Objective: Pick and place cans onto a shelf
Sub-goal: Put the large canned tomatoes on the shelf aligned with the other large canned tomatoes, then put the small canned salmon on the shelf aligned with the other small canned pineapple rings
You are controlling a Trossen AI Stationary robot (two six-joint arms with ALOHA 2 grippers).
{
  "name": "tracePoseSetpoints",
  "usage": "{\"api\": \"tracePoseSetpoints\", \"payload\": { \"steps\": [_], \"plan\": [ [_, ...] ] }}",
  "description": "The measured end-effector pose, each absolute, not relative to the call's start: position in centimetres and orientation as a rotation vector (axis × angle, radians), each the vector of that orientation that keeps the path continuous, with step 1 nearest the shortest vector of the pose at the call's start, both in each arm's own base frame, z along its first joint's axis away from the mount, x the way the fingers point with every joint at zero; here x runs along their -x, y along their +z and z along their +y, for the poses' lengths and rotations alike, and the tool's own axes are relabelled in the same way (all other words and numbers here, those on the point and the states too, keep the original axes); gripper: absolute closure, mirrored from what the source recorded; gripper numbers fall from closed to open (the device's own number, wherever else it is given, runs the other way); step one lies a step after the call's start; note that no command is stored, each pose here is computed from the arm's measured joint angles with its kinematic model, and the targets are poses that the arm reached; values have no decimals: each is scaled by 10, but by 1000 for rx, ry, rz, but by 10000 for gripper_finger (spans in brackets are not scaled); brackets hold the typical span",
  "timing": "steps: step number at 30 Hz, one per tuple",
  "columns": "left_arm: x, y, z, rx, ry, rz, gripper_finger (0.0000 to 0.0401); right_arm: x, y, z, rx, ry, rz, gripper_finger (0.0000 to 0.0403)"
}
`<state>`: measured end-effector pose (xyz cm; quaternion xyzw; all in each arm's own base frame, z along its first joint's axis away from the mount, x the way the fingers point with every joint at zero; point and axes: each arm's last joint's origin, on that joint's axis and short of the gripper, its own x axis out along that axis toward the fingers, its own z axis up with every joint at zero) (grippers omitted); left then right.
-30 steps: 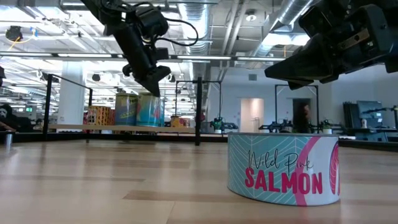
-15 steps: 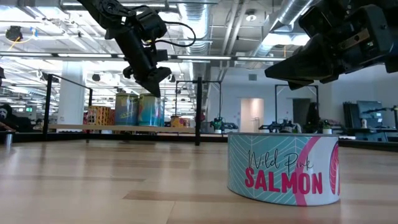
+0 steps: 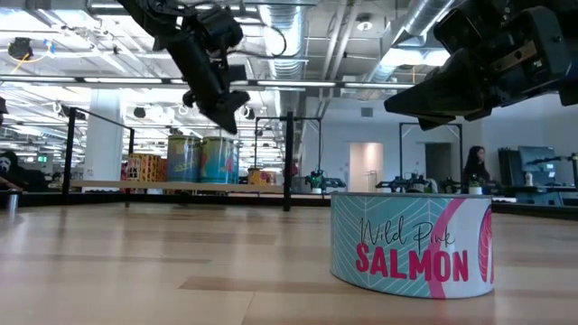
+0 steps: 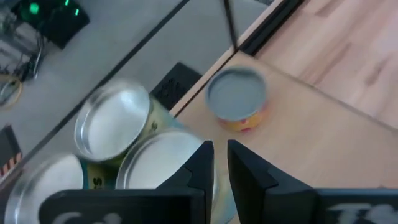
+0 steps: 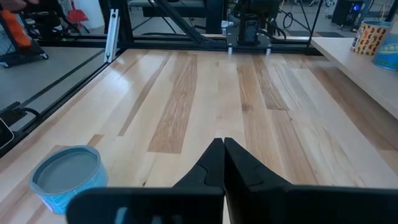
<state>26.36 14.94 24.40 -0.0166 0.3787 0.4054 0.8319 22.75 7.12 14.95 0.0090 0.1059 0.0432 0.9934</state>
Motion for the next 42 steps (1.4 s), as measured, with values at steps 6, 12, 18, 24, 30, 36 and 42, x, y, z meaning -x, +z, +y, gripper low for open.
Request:
{"api": "tracePoseSetpoints", "payload": {
  "steps": [6, 12, 18, 24, 30, 36, 42],
  "plan": [
    [-267, 263, 114, -5, 713, 728, 375, -227, 150, 72, -9, 81, 210, 390],
    [-272, 255, 43, -35, 468, 597, 398, -228, 145, 74, 28, 58, 219, 393],
    [-277, 229, -41, -57, 142, 460, 401, -233, 138, 75, 42, 75, 187, 394],
    [-287, 204, -112, -93, -45, 357, 401, -241, 134, 70, 15, 135, 105, 394],
    [-313, 176, -154, -118, -160, 379, 397, -243, 132, 67, -13, 154, 89, 392],
    [-342, 155, -182, -136, -338, 434, 369, -243, 132, 68, -17, 155, 84, 391],
    [-361, 142, -196, -202, -443, 537, 334, -243, 132, 68, -17, 155, 90, 390]
  ]
}}
